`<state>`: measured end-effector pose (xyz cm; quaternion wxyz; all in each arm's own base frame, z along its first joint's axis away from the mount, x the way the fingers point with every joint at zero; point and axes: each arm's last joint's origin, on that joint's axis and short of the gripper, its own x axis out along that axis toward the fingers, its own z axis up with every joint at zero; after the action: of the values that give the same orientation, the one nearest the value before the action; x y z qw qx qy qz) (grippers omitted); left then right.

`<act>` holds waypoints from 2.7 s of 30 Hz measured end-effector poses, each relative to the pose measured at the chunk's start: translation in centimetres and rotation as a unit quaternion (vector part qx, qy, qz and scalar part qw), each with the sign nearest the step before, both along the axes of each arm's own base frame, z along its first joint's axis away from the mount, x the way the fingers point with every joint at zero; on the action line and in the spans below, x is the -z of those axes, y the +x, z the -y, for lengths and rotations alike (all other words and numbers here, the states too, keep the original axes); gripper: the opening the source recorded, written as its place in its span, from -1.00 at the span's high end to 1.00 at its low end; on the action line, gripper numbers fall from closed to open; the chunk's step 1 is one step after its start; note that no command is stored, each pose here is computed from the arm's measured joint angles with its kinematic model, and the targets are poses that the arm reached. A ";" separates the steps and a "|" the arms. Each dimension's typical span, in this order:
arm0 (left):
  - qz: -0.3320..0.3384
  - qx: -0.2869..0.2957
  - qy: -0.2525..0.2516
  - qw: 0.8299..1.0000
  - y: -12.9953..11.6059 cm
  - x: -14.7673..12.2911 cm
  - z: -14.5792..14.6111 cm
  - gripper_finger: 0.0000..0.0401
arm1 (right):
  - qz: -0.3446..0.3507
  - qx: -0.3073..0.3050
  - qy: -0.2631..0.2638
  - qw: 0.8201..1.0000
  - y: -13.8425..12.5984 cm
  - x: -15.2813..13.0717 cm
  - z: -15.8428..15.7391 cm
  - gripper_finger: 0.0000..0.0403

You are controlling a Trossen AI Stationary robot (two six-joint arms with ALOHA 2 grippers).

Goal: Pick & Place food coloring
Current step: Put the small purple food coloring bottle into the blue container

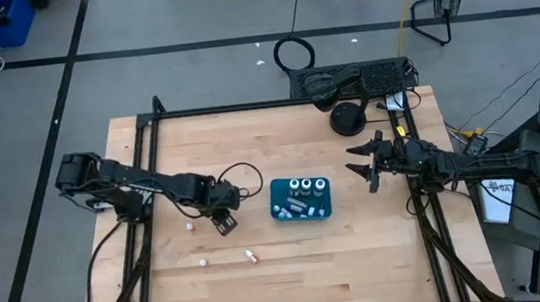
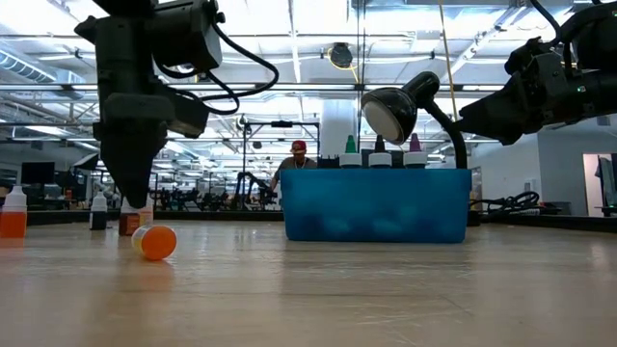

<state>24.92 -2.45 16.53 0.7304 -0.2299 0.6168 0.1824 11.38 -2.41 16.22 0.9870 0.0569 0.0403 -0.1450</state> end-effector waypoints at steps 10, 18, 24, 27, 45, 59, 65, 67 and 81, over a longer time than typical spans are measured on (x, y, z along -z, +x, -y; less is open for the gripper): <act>0.006 -0.012 -0.003 1.000 -0.4 1.3 0.0 0.38 | 0.000 0.000 0.000 1.000 0.0 0.0 0.0 -0.11; 0.006 -0.022 -0.004 1.000 -0.8 2.0 -0.1 0.38 | 0.000 0.000 0.000 1.000 0.0 0.0 0.0 -0.11; 0.000 -0.023 0.000 1.000 -1.2 2.6 -0.1 0.39 | 0.000 0.000 0.000 1.000 0.0 0.0 0.0 -0.11; 0.008 -0.013 0.001 1.000 -1.1 2.6 -0.1 0.49 | 0.000 0.000 0.000 1.000 0.0 0.0 0.0 -0.11; 0.205 0.163 0.078 0.962 6.2 -9.2 0.0 0.67 | 0.000 0.000 0.000 1.000 0.0 0.0 0.0 -0.11; 0.048 0.257 0.131 0.956 14.9 -8.4 -3.6 0.67 | -0.002 0.000 0.000 1.000 0.0 0.0 0.0 -0.11; 0.013 0.266 0.093 0.959 16.6 -3.9 -4.6 0.67 | -0.001 0.000 0.000 1.000 0.0 0.0 0.0 -0.11; 0.006 0.267 0.082 0.960 16.9 -2.8 -4.7 0.67 | -0.001 0.000 0.000 1.000 0.0 0.0 0.0 -0.11; 0.007 0.271 0.058 0.961 17.9 -0.3 -4.7 0.67 | -0.002 0.000 0.000 1.000 0.0 0.0 0.0 -0.11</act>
<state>42.79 2.20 16.82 0.7688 -0.0129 0.6392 0.0112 11.38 -2.41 16.18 0.9869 0.0570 0.0422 -0.1450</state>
